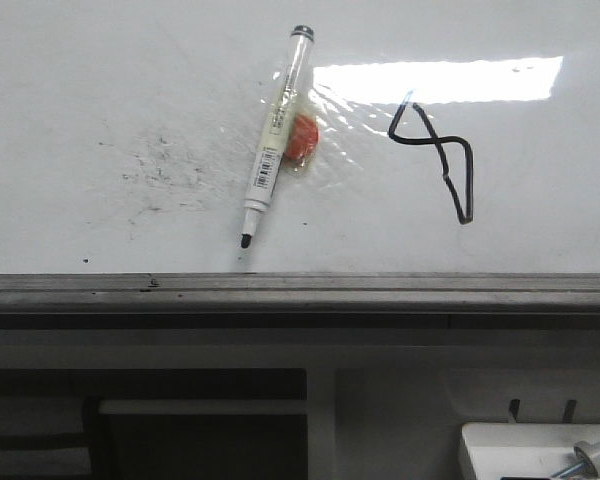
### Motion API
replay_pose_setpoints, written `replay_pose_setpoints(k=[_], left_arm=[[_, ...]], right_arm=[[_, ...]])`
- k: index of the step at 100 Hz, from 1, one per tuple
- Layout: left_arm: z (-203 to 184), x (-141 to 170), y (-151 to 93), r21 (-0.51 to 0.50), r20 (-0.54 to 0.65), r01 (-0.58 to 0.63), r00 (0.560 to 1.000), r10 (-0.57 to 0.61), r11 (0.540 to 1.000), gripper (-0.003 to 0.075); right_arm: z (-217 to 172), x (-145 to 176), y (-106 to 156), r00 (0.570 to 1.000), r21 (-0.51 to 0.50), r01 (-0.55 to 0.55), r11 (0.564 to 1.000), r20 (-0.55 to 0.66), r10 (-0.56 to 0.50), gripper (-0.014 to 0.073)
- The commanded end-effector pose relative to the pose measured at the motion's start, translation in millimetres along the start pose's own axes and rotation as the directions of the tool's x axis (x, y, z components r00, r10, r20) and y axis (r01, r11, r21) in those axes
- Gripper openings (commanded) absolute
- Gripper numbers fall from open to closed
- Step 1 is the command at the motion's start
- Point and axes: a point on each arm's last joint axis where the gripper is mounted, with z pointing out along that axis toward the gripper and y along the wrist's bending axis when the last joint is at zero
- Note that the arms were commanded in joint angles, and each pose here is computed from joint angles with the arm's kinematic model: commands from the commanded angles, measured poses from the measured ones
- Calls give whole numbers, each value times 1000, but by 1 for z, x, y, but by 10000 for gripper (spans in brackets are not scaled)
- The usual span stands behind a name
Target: Write number 8 on whiteboard
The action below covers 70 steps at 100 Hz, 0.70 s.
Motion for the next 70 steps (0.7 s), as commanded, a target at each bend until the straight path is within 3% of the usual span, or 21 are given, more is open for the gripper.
replay_pose_setpoints(k=[1,18,70], left_arm=[[2,7,0,-2,34,11,999,-11,1000,-20],[2,7,0,-2,34,11,999,-11,1000,-20],[2,7,0,-2,34,11,999,-11,1000,-20]], right_arm=[[0,3,-5,1000,87,-2,996,6,1,-64],[-1,11,-8,996,146,2,989,-87,11,-64],[-1,11,-10,996,163,49,985,-85,-36,-64]])
